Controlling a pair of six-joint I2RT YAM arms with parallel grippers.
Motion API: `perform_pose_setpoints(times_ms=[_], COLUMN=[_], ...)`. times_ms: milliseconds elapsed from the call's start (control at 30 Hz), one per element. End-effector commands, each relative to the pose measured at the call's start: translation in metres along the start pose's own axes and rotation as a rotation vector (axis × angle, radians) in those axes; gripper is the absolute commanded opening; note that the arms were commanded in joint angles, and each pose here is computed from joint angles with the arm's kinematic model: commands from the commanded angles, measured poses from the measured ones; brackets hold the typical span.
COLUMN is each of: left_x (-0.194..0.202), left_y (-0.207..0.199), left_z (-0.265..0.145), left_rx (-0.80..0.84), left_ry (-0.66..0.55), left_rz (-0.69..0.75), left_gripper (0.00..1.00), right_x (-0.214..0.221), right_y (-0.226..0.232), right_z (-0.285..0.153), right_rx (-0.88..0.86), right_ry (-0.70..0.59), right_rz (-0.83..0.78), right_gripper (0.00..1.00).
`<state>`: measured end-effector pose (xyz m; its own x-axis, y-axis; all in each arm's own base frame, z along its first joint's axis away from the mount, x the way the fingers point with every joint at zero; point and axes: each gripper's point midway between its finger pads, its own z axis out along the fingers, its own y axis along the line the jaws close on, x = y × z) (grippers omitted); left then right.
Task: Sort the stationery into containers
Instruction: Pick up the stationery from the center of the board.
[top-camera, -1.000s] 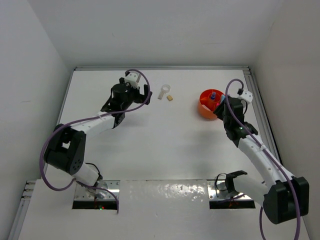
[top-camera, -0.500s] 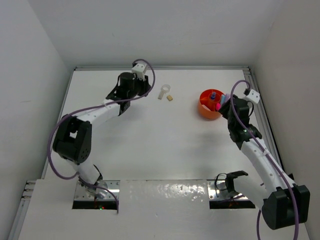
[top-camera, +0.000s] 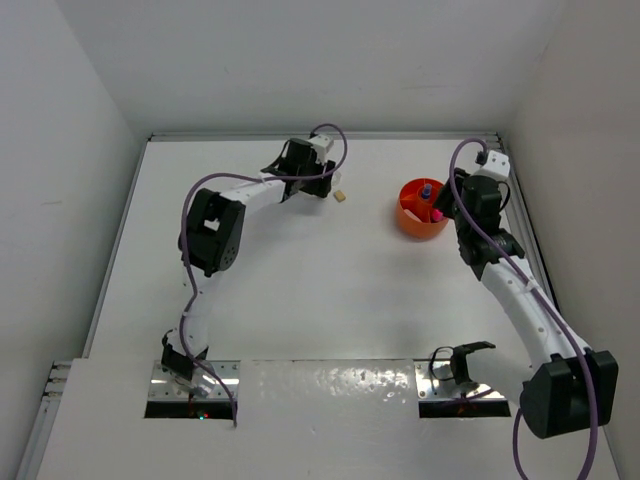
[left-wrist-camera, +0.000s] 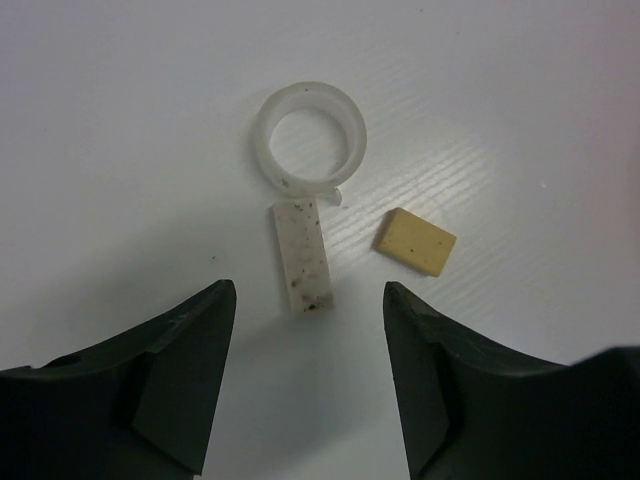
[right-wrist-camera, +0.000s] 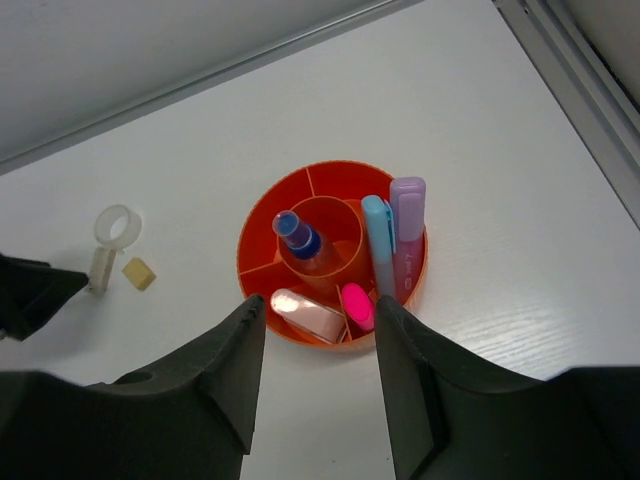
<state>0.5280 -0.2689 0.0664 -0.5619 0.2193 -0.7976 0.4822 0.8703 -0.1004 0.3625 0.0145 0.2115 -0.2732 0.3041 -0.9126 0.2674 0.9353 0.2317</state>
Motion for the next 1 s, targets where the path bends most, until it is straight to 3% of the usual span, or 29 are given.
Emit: perform_pose_setpoints(times_ms=[0, 200, 367, 433, 467, 600, 800, 900, 933, 967], left_x=[-0.002, 0.009, 0.024, 0.028, 0.029, 0.027, 0.004, -0.012, -0.040, -0.017], left_y=[-0.002, 0.011, 0.016, 0.016, 0.015, 0.012, 0.010, 0.010, 0.010, 0.005], left_z=[0.018, 0.037, 0.043, 0.048, 0.050, 0.049, 0.009, -0.034, -0.064, -0.074], left_rx=[-0.016, -0.123, -0.168, -0.170, -0.167, -0.141, -0.008, 0.067, 0.084, 0.123], left_ry=[0.027, 0.016, 0.050, 0.063, 0.071, 0.077, 0.061, 0.014, -0.062, -0.039], left_rz=[0.034, 0.062, 0.088, 0.096, 0.096, 0.087, 0.072, 0.213, 0.320, 0.363], left_gripper=[0.60, 0.63, 0.58, 0.50, 0.35, 0.00, 0.00, 0.00, 0.00, 0.00], right_x=[-0.028, -0.021, -0.021, -0.021, -0.022, -0.026, -0.033, -0.038, -0.035, -0.043], right_y=[0.017, 0.021, 0.020, 0.020, 0.020, 0.022, 0.051, 0.067, 0.078, 0.088], right_z=[0.002, 0.003, 0.002, 0.002, 0.001, 0.001, -0.004, -0.004, -0.003, -0.005], right_rx=[-0.070, -0.094, -0.097, -0.096, -0.098, -0.107, -0.270, -0.338, -0.387, -0.425], right_ry=[-0.057, -0.026, -0.025, -0.028, -0.029, -0.037, -0.011, 0.014, 0.032, 0.022], right_rz=[-0.018, -0.020, -0.026, -0.033, -0.035, -0.047, -0.166, -0.191, -0.179, -0.173], right_gripper=[0.47, 0.47, 0.47, 0.47, 0.47, 0.47, 0.52, 0.53, 0.53, 0.53])
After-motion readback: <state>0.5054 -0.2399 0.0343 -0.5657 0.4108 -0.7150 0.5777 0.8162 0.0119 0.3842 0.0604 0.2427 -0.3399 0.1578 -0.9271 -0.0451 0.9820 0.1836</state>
